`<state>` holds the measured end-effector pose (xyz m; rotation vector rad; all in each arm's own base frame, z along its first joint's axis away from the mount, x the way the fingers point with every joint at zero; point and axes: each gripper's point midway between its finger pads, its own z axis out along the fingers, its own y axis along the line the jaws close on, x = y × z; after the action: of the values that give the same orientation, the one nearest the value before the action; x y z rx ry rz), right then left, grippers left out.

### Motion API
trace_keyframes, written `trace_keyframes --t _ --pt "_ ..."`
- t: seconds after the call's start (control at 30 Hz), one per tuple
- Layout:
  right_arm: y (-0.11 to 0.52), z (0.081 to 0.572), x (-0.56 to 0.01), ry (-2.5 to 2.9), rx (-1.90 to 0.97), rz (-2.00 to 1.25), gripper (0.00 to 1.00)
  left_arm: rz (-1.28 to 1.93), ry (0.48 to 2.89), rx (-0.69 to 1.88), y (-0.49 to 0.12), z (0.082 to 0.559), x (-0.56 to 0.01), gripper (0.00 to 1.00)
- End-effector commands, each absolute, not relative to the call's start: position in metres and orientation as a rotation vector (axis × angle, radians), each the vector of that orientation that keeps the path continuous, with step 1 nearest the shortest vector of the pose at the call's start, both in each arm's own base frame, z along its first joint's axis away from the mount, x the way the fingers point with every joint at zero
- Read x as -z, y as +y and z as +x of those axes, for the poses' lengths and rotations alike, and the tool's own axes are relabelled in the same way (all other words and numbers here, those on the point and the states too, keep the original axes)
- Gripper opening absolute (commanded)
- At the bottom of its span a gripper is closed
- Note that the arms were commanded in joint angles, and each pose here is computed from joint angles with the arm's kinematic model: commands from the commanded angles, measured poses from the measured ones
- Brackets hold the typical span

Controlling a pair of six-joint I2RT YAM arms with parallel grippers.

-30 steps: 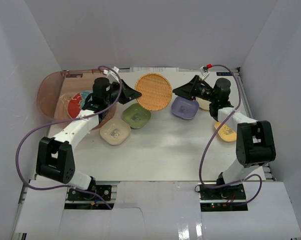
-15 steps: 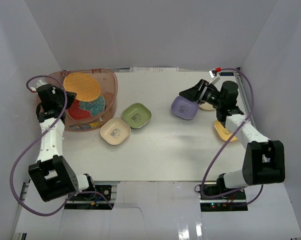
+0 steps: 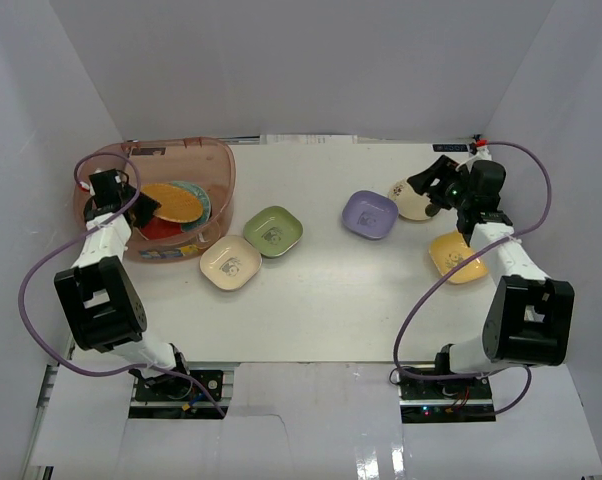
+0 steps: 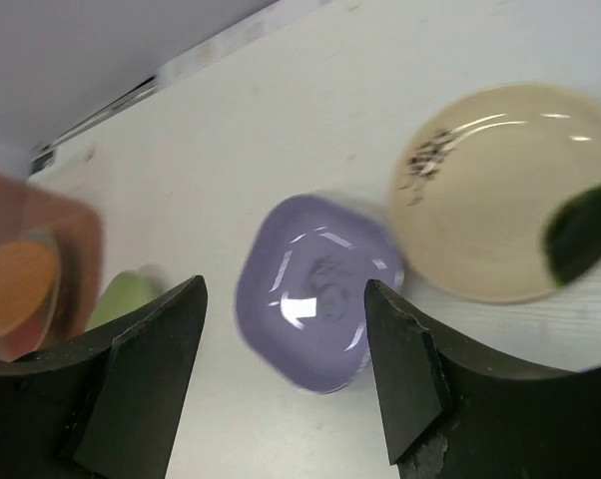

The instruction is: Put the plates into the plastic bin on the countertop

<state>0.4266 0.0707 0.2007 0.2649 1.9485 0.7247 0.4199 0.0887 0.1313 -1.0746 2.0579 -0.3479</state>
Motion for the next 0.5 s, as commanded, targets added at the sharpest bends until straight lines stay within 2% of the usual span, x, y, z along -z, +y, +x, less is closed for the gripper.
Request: trace_keyframes --t 0.0,0.07,0.17,0.2,0.23,0.47 --pt "0.002 0.449 -0.185 1.955 -0.416 0.449 0.71 -1.016 1.966 0.317 0.100 0.435 -0.167 0.46" --pt "-0.021 0.457 -0.169 1.971 -0.346 0.527 0.71 -1.027 1.974 0.332 0.098 0.436 -0.161 0.62" --pt "-0.038 0.467 -0.142 2.020 -0.302 0.583 0.69 -1.021 1.965 0.365 0.094 0.437 -0.164 0.81" --pt "-0.040 0.468 -0.134 2.039 -0.314 0.595 0.69 -1.009 1.955 0.381 0.092 0.438 -0.169 0.93" --pt "-0.051 0.468 -0.128 2.043 -0.316 0.626 0.69 -0.997 1.941 0.394 0.091 0.439 -0.174 0.98" --pt "-0.058 0.468 -0.084 2.120 -0.422 0.714 0.63 -0.872 1.829 0.451 0.068 0.441 -0.234 0.98"
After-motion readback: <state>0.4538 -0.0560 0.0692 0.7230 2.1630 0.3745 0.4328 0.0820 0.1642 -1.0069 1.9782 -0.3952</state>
